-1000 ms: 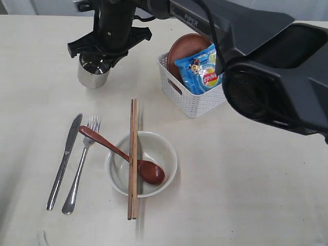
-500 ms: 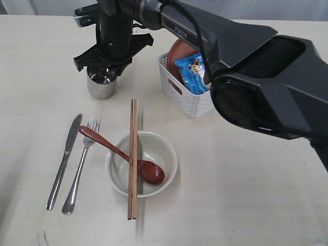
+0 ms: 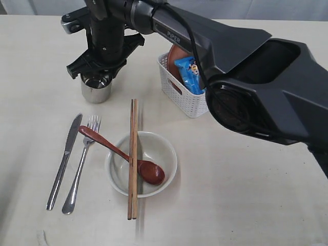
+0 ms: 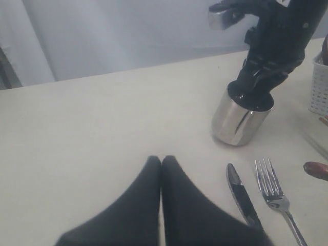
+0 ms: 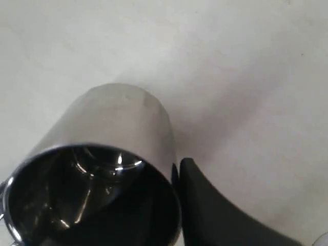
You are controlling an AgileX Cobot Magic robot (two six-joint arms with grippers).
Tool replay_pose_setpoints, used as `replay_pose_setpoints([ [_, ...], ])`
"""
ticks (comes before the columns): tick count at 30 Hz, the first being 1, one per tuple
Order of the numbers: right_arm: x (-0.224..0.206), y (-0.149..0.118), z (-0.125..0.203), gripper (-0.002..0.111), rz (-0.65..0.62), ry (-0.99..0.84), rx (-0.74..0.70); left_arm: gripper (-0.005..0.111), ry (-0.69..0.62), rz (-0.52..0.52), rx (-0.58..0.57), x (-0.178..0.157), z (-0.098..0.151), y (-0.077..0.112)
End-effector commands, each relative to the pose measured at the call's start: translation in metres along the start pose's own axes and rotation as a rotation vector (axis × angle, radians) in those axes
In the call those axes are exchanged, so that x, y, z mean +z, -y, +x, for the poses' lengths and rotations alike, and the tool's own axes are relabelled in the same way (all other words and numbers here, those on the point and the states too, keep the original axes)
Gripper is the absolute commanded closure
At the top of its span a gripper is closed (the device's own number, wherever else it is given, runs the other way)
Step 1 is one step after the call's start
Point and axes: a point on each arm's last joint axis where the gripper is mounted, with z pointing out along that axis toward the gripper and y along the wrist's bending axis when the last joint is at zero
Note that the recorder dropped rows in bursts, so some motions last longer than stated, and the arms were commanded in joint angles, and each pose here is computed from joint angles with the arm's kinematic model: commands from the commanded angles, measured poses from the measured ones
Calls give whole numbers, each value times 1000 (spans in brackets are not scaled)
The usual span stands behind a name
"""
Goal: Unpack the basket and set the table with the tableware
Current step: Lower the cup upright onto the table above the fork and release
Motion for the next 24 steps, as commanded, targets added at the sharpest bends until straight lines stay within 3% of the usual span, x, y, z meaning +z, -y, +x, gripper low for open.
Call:
replay_pose_setpoints([
  [1, -7, 2, -2, 69, 3, 13, 14, 107, 7, -2, -2, 0, 0, 0],
  [4, -7, 4, -2, 64, 15, 14, 18, 107, 7, -2, -2, 0, 0, 0],
  [24, -42, 5, -9, 65, 17, 82, 22, 107, 7, -2, -2, 0, 0, 0],
])
